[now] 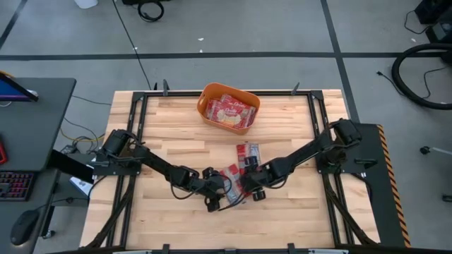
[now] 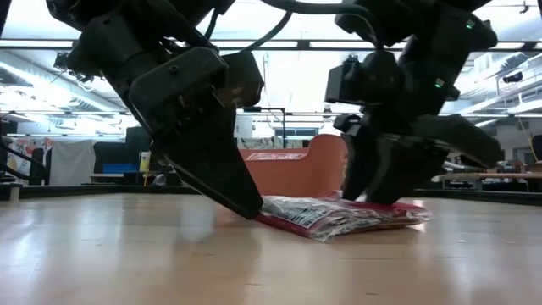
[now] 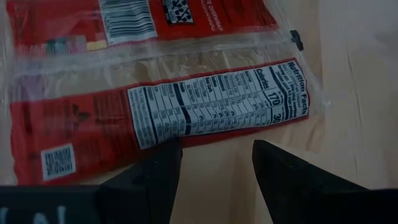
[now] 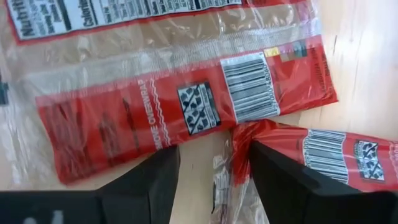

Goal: Sort popcorn bags into baskets
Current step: Put the red popcorn bag into the orange bin

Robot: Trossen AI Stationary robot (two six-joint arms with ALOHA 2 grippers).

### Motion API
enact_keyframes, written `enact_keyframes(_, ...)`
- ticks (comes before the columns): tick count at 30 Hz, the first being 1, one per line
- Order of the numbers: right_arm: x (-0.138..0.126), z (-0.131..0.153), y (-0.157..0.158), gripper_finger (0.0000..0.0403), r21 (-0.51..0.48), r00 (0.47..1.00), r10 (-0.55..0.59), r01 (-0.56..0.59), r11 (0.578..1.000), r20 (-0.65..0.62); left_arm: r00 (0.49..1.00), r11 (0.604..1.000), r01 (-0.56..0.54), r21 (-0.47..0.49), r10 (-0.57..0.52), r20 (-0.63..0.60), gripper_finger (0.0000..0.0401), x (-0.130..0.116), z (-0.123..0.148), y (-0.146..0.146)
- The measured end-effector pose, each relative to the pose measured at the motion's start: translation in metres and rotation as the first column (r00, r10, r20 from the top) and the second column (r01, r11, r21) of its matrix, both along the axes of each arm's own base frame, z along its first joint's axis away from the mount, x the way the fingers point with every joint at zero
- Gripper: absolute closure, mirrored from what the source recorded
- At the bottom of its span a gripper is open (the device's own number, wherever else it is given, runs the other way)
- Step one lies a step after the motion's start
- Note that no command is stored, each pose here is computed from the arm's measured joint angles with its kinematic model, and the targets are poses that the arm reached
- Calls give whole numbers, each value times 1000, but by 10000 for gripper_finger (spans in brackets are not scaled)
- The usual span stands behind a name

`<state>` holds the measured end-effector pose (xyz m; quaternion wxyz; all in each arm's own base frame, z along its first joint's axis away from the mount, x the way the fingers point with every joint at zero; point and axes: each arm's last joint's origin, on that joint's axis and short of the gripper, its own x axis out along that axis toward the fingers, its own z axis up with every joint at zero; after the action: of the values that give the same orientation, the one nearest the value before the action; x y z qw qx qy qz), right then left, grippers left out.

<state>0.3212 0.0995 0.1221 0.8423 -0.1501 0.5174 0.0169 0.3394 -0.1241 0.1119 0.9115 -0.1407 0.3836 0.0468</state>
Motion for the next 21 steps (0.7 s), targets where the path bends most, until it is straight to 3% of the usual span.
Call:
enact_keyframes(13, 14, 30, 4, 202, 49, 990, 4, -11, 999, 144, 1000, 1000, -1, 2, 1, -3, 196, 0, 0, 0)
enact_keyframes(21, 24, 49, 5, 202, 98, 956, -7, -23, 995, 293, 1000, 1000, -11, -3, 11, 2, 196, 0, 0, 0)
